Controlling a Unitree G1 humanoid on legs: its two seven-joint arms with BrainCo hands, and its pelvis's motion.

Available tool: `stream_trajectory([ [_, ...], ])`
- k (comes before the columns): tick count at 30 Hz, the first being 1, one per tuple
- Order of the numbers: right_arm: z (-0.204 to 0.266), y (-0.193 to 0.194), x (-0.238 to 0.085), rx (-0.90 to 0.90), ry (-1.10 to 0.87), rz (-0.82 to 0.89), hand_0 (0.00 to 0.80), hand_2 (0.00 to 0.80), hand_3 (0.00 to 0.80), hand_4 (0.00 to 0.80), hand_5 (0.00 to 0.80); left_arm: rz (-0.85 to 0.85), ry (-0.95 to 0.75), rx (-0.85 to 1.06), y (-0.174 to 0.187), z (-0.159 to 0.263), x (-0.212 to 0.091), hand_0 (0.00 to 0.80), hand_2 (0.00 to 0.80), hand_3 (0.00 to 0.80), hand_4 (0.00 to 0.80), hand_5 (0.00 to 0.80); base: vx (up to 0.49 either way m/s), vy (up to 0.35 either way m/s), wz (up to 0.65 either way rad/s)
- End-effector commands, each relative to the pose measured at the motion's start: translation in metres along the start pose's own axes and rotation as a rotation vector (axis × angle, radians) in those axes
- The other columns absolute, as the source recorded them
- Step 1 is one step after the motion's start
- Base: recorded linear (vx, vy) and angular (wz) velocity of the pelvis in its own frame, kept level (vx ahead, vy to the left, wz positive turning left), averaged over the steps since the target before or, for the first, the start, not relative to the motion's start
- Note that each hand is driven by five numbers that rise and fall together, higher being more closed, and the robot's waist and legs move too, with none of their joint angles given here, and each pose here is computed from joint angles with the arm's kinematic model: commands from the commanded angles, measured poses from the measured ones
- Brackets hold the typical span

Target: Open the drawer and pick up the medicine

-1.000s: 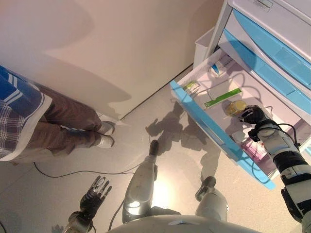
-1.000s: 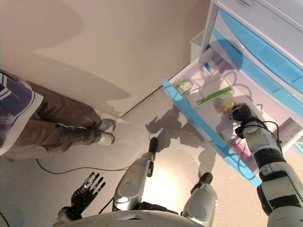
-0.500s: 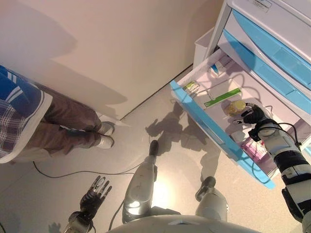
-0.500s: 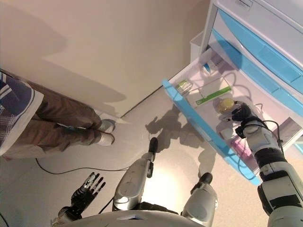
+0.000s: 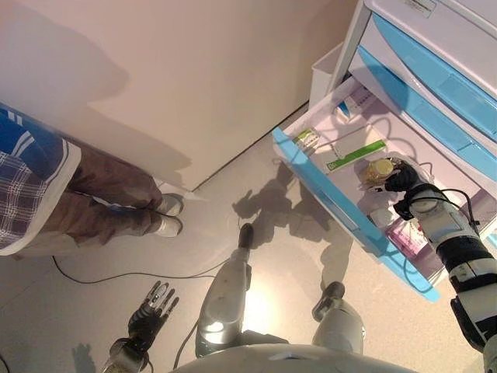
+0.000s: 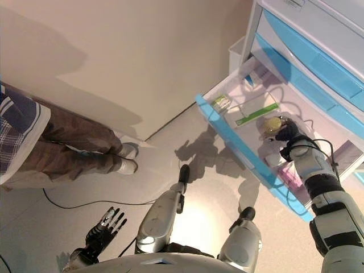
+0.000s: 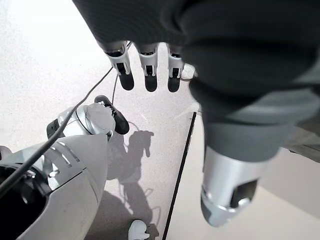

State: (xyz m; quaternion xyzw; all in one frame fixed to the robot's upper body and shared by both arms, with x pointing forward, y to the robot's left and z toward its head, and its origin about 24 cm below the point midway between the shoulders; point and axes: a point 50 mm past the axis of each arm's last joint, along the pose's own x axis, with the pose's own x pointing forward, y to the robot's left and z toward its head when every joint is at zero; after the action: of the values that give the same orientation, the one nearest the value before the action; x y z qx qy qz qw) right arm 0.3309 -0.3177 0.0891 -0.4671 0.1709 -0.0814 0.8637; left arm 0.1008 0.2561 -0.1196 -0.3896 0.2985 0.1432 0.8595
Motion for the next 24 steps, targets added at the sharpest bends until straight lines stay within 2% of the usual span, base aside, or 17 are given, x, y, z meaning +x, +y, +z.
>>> stream_trajectory([
  [1,0.0307,-0.0301,0.0033,-0.094,-0.113,-0.08,0.0,0.0,0.0,0.0,0.0,-0.005,0.012,0.007,0.0022,-0.0013,-0.0017,0.0,0.0,0.0,0.0,0.0,0.0,0.0,0.0],
  [17,0.0349,-0.0271,0.0045,-0.119,-0.114,-0.053,0.0,0.0,0.0,0.0,0.0,-0.007,0.011,0.011,0.0023,-0.0005,-0.0017,0.0,0.0,0.0,0.0,0.0,0.0,0.0,0.0],
  [18,0.0356,-0.0273,0.0049,-0.122,-0.113,-0.052,0.424,0.424,0.424,0.424,0.424,-0.01,0.01,0.013,0.002,0.0005,-0.0013,0.0,0.0,0.0,0.0,0.0,0.0,0.0,0.0],
  [19,0.0361,-0.0276,0.0051,-0.124,-0.113,-0.053,0.8,0.8,0.8,0.8,0.8,-0.01,0.01,0.013,0.002,0.0007,-0.0012,0.0,0.0,0.0,0.0,0.0,0.0,0.0,0.0],
  [24,0.0374,-0.0269,0.0062,-0.139,-0.113,-0.041,0.8,0.8,0.8,0.8,0.8,-0.011,0.01,0.016,0.0016,0.0015,-0.0009,0.0,0.0,0.0,0.0,0.0,0.0,0.0,0.0],
])
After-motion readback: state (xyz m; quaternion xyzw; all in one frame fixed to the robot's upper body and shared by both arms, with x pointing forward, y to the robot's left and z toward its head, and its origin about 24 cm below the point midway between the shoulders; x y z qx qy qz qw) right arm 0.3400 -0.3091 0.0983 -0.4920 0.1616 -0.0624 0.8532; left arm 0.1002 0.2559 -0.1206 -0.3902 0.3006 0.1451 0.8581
